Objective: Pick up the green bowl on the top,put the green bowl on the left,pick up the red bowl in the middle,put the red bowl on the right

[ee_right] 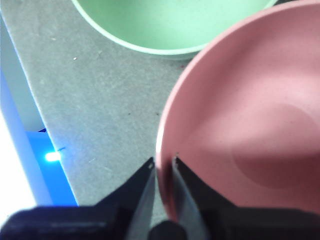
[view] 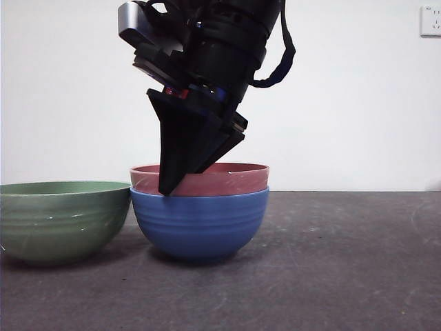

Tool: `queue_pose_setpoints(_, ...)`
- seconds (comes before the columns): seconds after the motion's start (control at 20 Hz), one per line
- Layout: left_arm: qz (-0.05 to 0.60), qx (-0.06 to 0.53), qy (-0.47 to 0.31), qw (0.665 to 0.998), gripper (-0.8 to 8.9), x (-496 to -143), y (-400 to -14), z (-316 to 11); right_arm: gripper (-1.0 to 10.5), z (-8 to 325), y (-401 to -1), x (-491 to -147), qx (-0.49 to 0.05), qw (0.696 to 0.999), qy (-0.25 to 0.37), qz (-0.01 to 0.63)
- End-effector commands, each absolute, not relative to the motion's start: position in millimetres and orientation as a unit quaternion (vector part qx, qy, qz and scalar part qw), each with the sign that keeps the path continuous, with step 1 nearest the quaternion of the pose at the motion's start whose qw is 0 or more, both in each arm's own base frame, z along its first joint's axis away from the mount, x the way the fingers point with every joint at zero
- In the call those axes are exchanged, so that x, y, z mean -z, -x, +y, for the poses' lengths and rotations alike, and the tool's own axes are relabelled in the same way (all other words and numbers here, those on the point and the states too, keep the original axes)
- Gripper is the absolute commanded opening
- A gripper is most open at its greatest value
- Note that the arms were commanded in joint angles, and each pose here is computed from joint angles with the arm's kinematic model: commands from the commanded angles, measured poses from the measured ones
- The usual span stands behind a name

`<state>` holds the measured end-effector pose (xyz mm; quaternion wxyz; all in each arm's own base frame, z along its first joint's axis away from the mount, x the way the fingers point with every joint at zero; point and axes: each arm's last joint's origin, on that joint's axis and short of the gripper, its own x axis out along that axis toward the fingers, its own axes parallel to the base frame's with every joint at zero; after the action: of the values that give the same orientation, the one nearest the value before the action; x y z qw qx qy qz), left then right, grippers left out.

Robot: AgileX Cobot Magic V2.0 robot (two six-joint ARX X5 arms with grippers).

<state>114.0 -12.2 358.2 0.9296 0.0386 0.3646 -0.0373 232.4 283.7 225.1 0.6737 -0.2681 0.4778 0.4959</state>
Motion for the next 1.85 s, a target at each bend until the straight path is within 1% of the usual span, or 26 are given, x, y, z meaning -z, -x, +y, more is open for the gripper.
queue_pose_setpoints(0.05,0.36,0.039,-0.043,0.931,4.08,-358,-114,-12,-0.2,286,-231,-223,-0.502,0.668,0.277,0.474)
queue_pose_setpoints(0.2,0.358,0.039,-0.043,0.932,4.08,-359,-114,-12,-0.2,287,-229,-223,-0.501,0.669,0.282,0.472)
queue_pose_setpoints(0.3,0.358,0.039,-0.043,0.932,4.08,-359,-115,-12,-0.2,285,-229,-228,-0.487,0.679,0.296,0.463)
queue_pose_setpoints(0.45,0.358,0.039,-0.043,0.932,4.08,-359,-116,-12,-0.2,283,-227,-237,-0.488,0.686,0.295,0.452)
queue_pose_setpoints(0.55,0.356,0.039,-0.043,0.933,4.08,-359,-116,-12,-0.2,279,-225,-247,-0.476,0.701,0.303,0.436)
queue_pose_setpoints(0.7,0.355,0.039,-0.043,0.933,4.08,-359,-116,-12,-0.2,273,-221,-265,-0.476,0.718,0.297,0.412)
queue_pose_setpoints(0.8,0.355,0.039,-0.043,0.933,4.08,-359,-116,-12,-0.2,266,-218,-279,-0.465,0.735,0.3,0.393)
queue_pose_setpoints(0.9,0.353,0.039,-0.043,0.934,4.08,-359,-116,-12,-0.2,259,-214,-292,-0.442,0.755,0.309,0.373)
queue_pose_setpoints(1.0,0.353,0.039,-0.043,0.934,4.08,-359,-116,-12,-0.2,250,-210,-306,-0.399,0.781,0.32,0.358)
queue_pose_setpoints(1.05,0.352,0.039,-0.043,0.934,4.08,-359,-116,-12,-0.2,242,-207,-314,-0.359,0.798,0.332,0.353)
queue_pose_setpoints(1.15,0.352,0.039,-0.043,0.934,4.08,-359,-116,-12,-0.2,222,-204,-326,-0.288,0.817,0.345,0.361)
queue_pose_setpoints(1.25,0.352,0.039,-0.043,0.934,4.08,-359,-117,-12,-0.2,197,-204,-332,-0.24,0.826,0.322,0.395)
queue_pose_setpoints(1.35,0.352,0.039,-0.043,0.934,4.08,-359,-117,-12,-0.2,173,-205,-327,-0.204,0.832,0.297,0.422)
queue_pose_setpoints(1.45,0.352,0.039,-0.043,0.934,4.08,-360,-117,-12,-0.2,156,-205,-310,-0.183,0.83,0.287,0.442)
queue_pose_setpoints(1.5,0.351,0.039,-0.043,0.935,4.08,-360,-117,-12,-0.2,152,-205,-300,-0.188,0.827,0.278,0.451)
queue_pose_setpoints(1.6,0.346,0.039,-0.042,0.937,4.08,-360,-117,-12,-0.2,149,-208,-279,-0.217,0.823,0.242,0.466)
queue_pose_setpoints(1.75,0.344,0.039,-0.042,0.937,4.08,-361,-118,-13,-0.2,155,-213,-249,-0.255,0.824,0.205,0.463)
queue_pose_setpoints(1.85,0.344,0.039,-0.042,0.937,4.08,-361,-118,-12,-0.2,159,-217,-234,-0.263,0.817,0.197,0.474)
